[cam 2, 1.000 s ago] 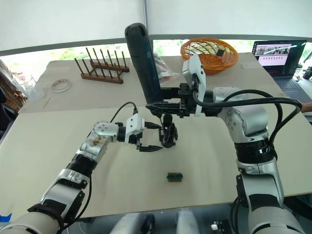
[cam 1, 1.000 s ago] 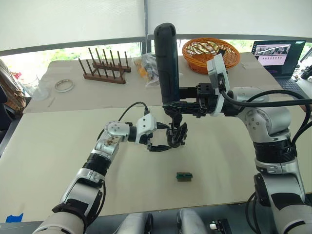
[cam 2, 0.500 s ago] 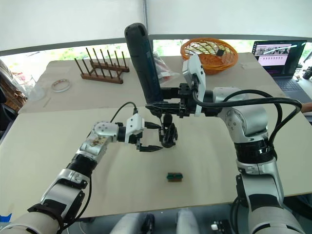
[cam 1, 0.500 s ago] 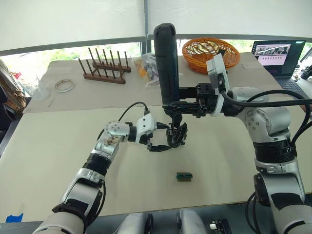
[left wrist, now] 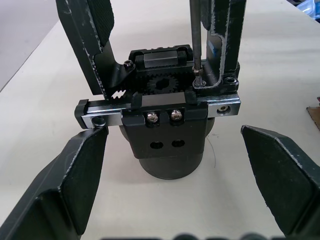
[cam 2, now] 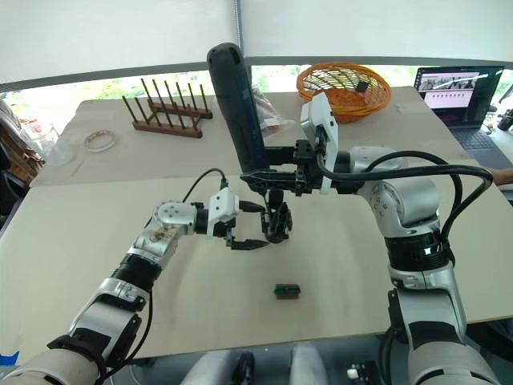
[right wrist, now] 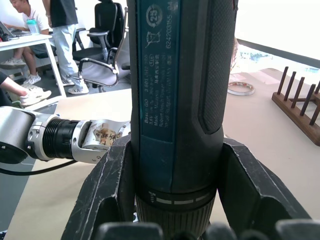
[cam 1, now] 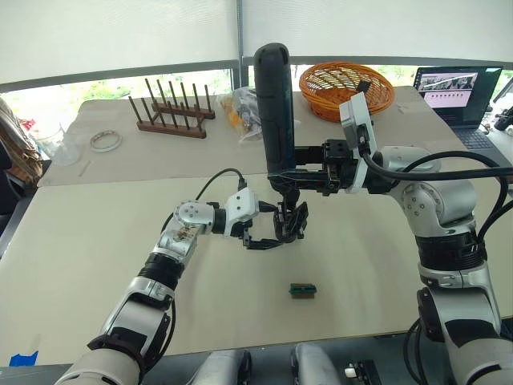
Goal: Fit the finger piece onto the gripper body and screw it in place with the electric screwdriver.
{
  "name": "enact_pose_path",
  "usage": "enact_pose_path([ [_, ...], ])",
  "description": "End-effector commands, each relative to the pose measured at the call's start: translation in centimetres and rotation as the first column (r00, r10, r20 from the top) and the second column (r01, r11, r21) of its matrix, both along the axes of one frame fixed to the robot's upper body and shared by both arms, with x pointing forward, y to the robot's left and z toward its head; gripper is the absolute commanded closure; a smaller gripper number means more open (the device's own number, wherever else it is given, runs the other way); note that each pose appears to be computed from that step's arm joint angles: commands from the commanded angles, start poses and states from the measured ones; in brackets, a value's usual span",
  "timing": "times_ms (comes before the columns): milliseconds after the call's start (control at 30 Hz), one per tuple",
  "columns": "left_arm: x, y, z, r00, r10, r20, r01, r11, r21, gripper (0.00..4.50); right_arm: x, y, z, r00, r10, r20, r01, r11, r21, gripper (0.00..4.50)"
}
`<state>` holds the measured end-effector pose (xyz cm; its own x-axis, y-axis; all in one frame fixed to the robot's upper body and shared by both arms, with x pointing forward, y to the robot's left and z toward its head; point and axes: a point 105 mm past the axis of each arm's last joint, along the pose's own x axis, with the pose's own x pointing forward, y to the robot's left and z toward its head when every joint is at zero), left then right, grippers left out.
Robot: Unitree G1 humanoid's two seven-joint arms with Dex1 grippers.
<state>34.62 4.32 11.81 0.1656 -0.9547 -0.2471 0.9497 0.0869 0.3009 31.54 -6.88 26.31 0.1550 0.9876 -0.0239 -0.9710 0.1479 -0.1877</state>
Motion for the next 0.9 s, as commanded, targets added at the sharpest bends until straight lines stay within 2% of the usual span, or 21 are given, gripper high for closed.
enact_pose_path([
  [33,0.3,-0.6,1.0,0.999,-0.01,0.051,0.01,1.0,-0.002,0.0,-0.7,-0.2,1.8,0.996,0.01,0.09,-0.012,1.0,0.025,2.59],
  [733,1.4,-3.3,-1.5,0.997,0.047,-0.057,-0.05,0.998,-0.045,0.0,-0.8,-1.1,0.9,0.993,-0.052,0.11,0.046,0.997,0.055,2.59],
  [833,1.7,-3.3,-1.6,0.996,0.057,-0.074,-0.061,0.996,-0.059,0.88,-0.7,-1.2,1.0,0.992,-0.063,0.11,0.057,0.997,0.06,2.59],
  [900,1.7,-3.3,-1.7,0.995,0.054,-0.08,-0.059,0.997,-0.059,1.81,-0.7,-1.3,1.0,0.992,-0.071,0.109,0.064,0.996,0.063,2.59],
])
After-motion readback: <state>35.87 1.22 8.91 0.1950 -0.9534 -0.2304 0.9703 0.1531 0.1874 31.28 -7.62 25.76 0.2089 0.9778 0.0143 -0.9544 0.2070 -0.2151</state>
